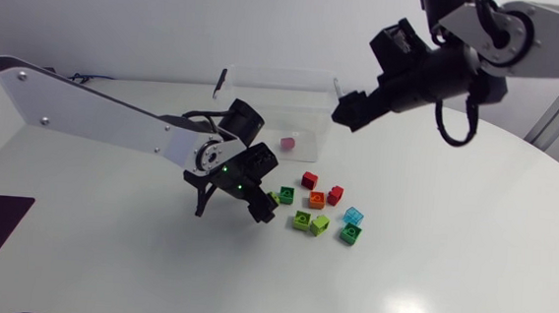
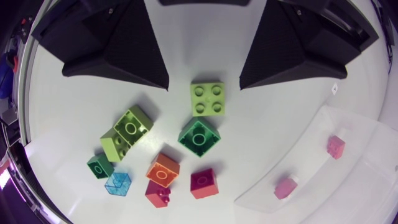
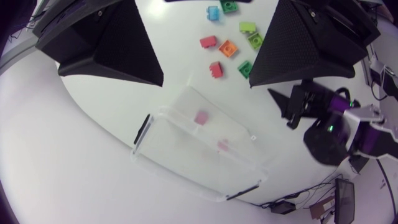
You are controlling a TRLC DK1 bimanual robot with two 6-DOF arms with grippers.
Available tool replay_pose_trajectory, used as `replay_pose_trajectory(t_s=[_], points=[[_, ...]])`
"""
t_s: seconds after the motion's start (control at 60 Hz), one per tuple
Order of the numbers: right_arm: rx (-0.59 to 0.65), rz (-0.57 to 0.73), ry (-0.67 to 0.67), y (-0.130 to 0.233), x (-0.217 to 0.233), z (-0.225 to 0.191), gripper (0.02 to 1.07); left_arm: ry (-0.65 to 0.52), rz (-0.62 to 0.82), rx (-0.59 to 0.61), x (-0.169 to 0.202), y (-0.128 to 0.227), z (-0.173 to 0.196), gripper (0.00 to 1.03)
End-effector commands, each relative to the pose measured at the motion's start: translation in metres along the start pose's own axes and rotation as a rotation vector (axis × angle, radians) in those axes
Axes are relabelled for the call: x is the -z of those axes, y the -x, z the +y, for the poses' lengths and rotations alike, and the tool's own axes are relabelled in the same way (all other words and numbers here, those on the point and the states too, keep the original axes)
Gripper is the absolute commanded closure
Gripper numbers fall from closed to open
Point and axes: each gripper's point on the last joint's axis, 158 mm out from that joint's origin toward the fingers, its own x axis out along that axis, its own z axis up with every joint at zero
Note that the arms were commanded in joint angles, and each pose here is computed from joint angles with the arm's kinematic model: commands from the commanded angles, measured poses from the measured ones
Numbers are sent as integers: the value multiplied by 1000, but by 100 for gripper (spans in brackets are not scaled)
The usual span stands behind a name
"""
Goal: Place the duplo bricks in the container
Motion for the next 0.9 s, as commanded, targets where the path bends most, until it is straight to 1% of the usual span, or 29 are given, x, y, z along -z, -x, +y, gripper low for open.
replay_pose_trajectory(t_s=[0.0, 0.2, 0.267, 0.367, 0.45, 0.55, 0.583, 0.6, 0.617, 0.65, 0.683, 0.733, 0.8, 0.85, 0.883], points=[[-22, 79, 2, -6, 48, 7, 6, -24, 3, 0, -8, -6, 7, 25], [-66, 190, -24, -5, 123, 19, 6, -38, 65, 24, -7, -12, 9, 25], [-75, 212, -32, -5, 140, 23, 6, -37, 86, 33, -7, -14, 8, 25], [-91, 250, -51, -8, 161, 27, 6, -34, 176, 71, 4, -21, 3, 26], [-91, 274, -64, -13, 177, 27, 6, -29, 199, 79, 9, -28, 4, 28], [-83, 299, -81, -22, 190, 21, 6, -28, 212, 87, 10, -35, 3, 46], [-77, 309, -89, -27, 193, 16, 6, -23, 223, 92, 11, -39, 2, 61], [-76, 312, -93, -29, 194, 15, 6, -22, 228, 93, 12, -40, 2, 64], [-76, 316, -96, -31, 196, 13, 6, -20, 231, 95, 11, -41, 2, 72], [-74, 319, -100, -35, 197, 12, 6, -20, 240, 100, 13, -42, 1, 74], [-68, 325, -105, -40, 198, 8, 6, -18, 254, 109, 15, -43, 0, 80], [-59, 332, -105, -47, 199, 5, 7, -18, 258, 111, 16, -43, -1, 84], [-42, 355, -108, -60, 205, -1, 7, -21, 251, 112, 14, -36, -2, 87], [-40, 368, -111, -68, 208, -4, 8, -23, 240, 109, 10, -29, -2, 88], [-39, 367, -109, -71, 207, -4, 10, -23, 230, 105, 6, -22, -1, 88]])
